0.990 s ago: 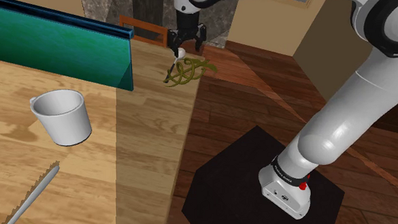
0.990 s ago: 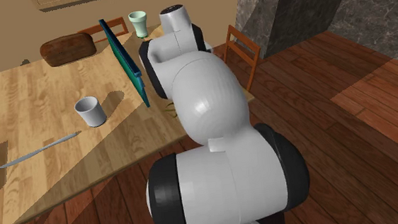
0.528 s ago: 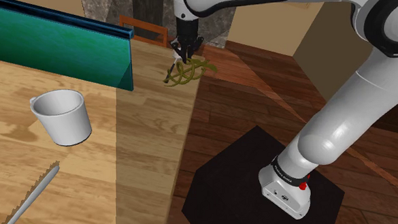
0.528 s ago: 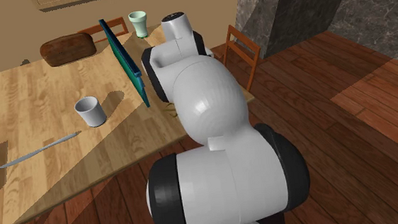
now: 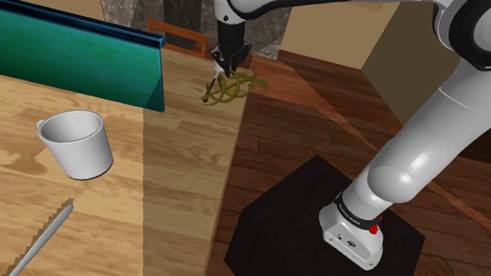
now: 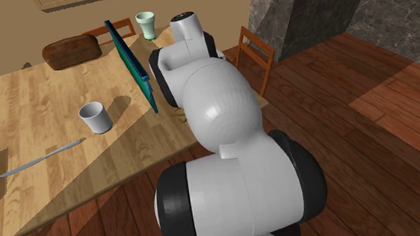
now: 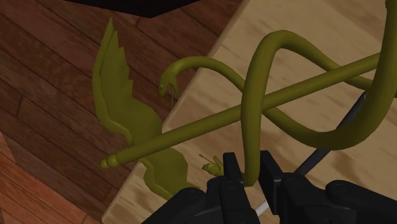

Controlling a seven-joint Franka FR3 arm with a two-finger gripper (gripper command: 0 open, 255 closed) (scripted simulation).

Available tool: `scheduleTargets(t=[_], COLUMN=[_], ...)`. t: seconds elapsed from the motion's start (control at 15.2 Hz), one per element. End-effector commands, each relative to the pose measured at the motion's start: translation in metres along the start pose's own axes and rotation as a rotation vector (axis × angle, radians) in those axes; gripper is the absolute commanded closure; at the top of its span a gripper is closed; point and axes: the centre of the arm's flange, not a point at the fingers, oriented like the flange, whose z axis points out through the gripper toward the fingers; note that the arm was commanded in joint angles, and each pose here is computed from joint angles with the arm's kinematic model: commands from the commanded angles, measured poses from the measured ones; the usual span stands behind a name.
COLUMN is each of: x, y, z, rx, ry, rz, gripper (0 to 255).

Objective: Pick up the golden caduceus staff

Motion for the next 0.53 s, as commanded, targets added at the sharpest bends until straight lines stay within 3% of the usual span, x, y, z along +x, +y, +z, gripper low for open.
scheduleTargets(t=[0.0,0.46], x=[0.001,0.004], y=[0.001,0.008], z=[-0.008,-0.044], rx=[0.000,0.000], ry=[0.000,0.000], rz=[0.000,0.000], gripper=[255,255])
